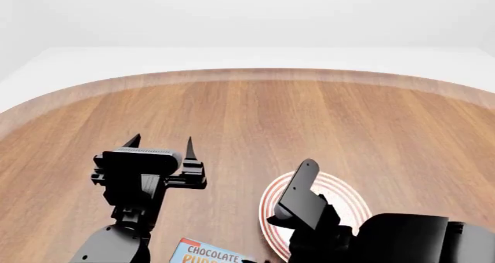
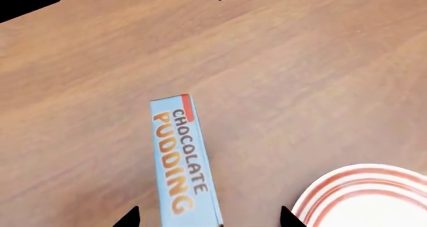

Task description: Put the chocolate pudding to the right of the plate.

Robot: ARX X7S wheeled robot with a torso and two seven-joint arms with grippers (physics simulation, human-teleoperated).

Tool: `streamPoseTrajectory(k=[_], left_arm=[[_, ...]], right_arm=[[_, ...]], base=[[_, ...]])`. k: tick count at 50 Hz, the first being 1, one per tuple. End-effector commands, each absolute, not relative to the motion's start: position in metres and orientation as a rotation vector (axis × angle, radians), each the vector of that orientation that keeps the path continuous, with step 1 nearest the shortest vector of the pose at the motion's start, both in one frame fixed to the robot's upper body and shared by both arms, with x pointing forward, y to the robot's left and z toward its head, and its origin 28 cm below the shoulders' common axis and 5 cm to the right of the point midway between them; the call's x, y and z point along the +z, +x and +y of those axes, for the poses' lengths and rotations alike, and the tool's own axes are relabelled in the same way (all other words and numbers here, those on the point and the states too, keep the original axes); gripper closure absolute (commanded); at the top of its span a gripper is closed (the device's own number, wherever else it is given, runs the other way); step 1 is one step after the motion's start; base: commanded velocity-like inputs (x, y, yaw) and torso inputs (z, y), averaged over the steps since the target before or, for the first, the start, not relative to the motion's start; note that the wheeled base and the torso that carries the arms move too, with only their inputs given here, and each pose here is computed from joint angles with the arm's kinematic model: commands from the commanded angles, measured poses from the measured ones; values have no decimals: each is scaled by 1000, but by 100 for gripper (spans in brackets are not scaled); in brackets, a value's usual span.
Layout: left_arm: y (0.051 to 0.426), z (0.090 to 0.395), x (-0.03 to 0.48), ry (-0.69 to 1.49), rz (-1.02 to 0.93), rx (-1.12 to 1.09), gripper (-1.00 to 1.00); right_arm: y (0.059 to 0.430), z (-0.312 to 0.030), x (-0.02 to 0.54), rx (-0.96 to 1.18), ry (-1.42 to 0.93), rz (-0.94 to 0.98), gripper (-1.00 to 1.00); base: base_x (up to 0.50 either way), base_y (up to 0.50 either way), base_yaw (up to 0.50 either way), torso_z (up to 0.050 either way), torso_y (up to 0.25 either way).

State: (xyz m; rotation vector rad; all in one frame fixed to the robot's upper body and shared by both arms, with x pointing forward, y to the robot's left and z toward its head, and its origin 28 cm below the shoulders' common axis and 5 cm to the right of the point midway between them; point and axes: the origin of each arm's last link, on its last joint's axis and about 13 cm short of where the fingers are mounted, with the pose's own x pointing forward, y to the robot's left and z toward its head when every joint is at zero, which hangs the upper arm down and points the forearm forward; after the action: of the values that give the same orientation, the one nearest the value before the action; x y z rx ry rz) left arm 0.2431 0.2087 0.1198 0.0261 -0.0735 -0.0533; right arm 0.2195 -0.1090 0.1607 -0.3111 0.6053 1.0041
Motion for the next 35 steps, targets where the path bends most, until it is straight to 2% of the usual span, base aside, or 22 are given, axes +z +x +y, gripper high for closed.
streamPoseTrajectory(k=[1, 35], left_arm=[[244, 208, 120, 26, -73, -55, -100], [244, 208, 117, 22, -67, -59, -100]], right_arm=[[225, -103, 149, 1037, -313, 654, -100], [236, -91, 120, 1075, -339, 766, -100]], base=[[0, 0, 0, 0, 0], [0, 0, 0, 0, 0]])
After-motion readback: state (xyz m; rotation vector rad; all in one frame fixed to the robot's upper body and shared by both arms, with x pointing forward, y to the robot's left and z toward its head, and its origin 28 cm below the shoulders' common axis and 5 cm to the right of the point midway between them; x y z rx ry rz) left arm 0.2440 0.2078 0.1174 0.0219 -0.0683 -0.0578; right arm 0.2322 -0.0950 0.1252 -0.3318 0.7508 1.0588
